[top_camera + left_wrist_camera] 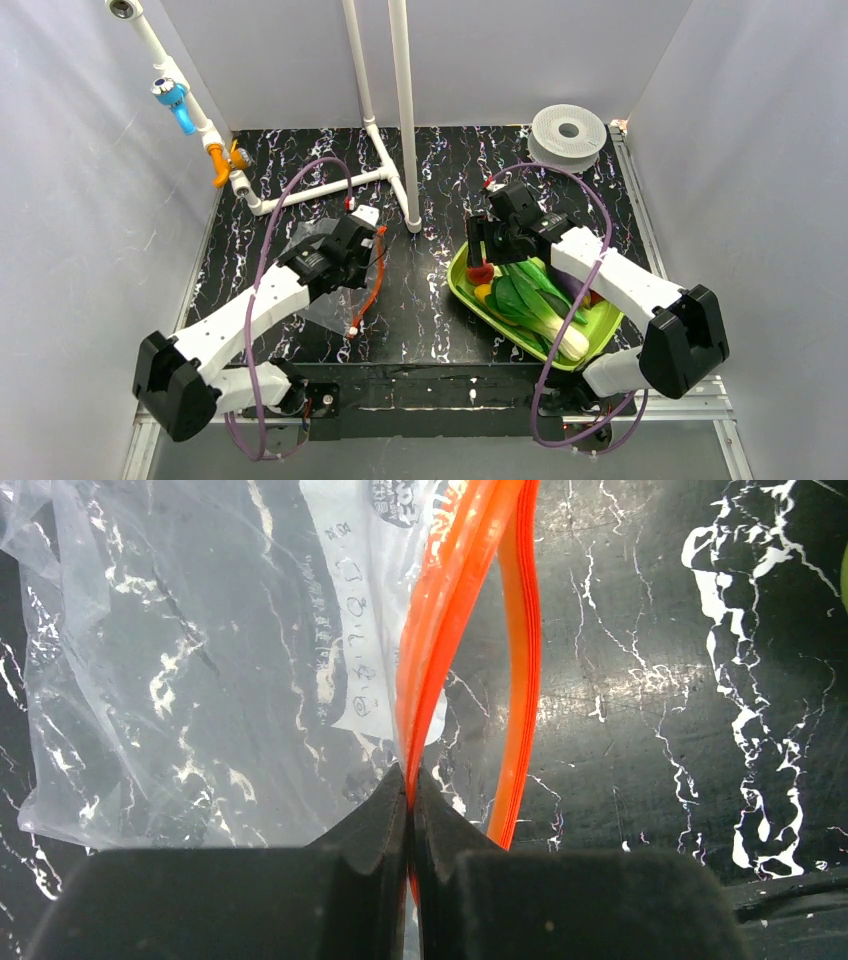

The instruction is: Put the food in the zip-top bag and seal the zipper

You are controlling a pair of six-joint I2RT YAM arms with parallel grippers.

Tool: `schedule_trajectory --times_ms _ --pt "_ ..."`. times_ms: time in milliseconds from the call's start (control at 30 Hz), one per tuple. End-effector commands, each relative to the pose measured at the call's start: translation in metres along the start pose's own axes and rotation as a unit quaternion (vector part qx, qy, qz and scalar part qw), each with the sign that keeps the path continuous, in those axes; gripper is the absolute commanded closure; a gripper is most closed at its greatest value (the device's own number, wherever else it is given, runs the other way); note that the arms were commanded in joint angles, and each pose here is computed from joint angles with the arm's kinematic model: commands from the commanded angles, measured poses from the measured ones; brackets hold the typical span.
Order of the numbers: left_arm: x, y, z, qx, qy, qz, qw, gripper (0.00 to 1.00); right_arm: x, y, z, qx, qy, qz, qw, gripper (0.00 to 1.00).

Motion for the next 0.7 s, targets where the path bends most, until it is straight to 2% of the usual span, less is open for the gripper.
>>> schedule_trajectory --times_ms 0,100,200,267,433,667 --pt "0.006 0.000 0.002 -0.015 0.010 -0.077 0.997 1.00 0.016 0.006 0.013 0.051 -0.024 -0.062 0.996 0.22" --pt "0.005 0.000 0.005 -0.008 0.022 -0.084 0.996 1.00 0.016 0.025 0.003 0.012 -0.040 -0.049 0.998 0.21" --pt "0.008 -0.005 0.010 0.002 0.032 -0.093 0.995 1.00 0.005 0.037 -0.004 -0.033 -0.069 0.001 0.997 0.21" --pt "0.006 -0.008 0.014 0.012 0.031 -0.092 0.995 1.00 0.000 0.043 -0.004 -0.038 -0.103 0.000 0.994 0.19" --pt "0.003 -0.012 0.011 -0.003 0.022 -0.103 0.994 1.00 -0.002 0.056 -0.021 -0.100 -0.116 -0.007 0.988 0.19" --pt "0.002 -0.009 0.011 0.000 0.024 -0.095 0.995 1.00 -0.005 0.074 -0.020 -0.094 -0.128 -0.014 0.987 0.20"
Point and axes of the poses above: each gripper's point midway between its finger pads, its own y axis out along the fingers, its own z axis along the line the jaws close on, x = y × z, the point moved 5 cm from there along -y, back along the fingers, and after that the axes turned 8 degrees about y, right-handed, at the moved point
